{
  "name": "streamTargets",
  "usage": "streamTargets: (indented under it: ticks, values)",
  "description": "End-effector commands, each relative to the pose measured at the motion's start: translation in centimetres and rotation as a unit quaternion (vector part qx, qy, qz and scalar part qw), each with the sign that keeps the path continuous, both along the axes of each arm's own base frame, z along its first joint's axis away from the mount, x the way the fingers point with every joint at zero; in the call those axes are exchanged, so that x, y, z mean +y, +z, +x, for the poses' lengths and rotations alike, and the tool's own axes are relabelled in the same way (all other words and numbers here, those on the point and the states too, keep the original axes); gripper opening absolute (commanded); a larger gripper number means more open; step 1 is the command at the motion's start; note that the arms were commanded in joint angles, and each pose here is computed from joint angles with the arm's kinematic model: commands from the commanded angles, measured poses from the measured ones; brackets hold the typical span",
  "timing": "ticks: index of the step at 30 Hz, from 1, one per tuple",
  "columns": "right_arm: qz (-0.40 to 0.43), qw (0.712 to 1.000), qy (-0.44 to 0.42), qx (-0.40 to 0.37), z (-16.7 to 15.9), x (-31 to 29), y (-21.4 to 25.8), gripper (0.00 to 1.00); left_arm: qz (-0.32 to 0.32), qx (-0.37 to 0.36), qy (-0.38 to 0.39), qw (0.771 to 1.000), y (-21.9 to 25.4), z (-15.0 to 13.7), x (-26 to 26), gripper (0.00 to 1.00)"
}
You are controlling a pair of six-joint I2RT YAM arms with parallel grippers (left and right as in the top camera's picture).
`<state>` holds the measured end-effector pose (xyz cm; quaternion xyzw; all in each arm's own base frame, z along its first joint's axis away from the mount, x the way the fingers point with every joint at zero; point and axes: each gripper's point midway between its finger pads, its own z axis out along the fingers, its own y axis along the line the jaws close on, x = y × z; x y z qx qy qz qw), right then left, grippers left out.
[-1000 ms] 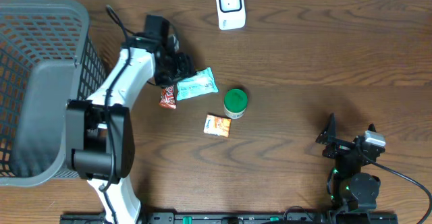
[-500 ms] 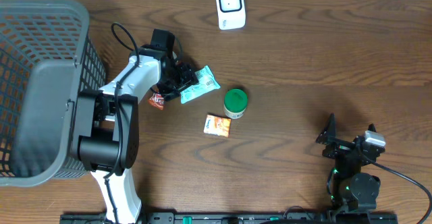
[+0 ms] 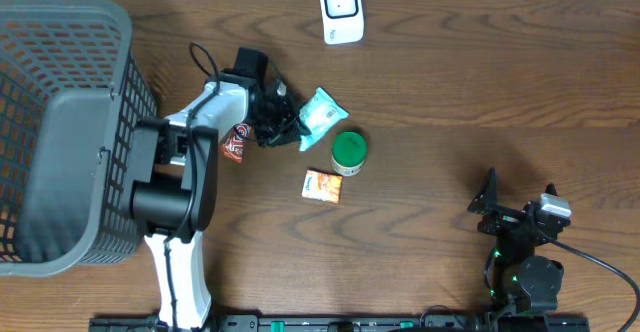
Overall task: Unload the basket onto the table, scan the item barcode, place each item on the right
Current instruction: 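Lift the wipes pack up toward the white scanner with the left gripper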
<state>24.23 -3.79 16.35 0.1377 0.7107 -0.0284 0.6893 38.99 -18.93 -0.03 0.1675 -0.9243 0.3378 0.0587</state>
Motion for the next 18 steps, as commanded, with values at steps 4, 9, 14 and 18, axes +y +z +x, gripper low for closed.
streamTargets:
  ticks: [4, 9, 14, 18]
  values:
    - [-0.007, 1.0, -0.002, 0.003, 0.0, -0.1, -0.1, 0.99, -0.004, 0.068, -0.04, 0.997, -4.6, -4.4, -0.3, 0.07]
    - [-0.007, 1.0, -0.002, 0.003, 0.0, -0.1, -0.1, 0.99, -0.018, -0.039, -0.051, 0.998, 1.4, -1.5, 0.8, 0.07]
    - [-0.007, 1.0, -0.002, 0.003, 0.0, -0.1, -0.1, 0.99, -0.026, -0.155, -0.024, 0.987, 9.5, 1.2, 3.0, 0.07]
    - [-0.007, 1.0, -0.002, 0.003, 0.0, -0.1, -0.1, 0.99, -0.044, -0.233, -0.006, 0.972, 15.9, 1.7, 4.6, 0.07]
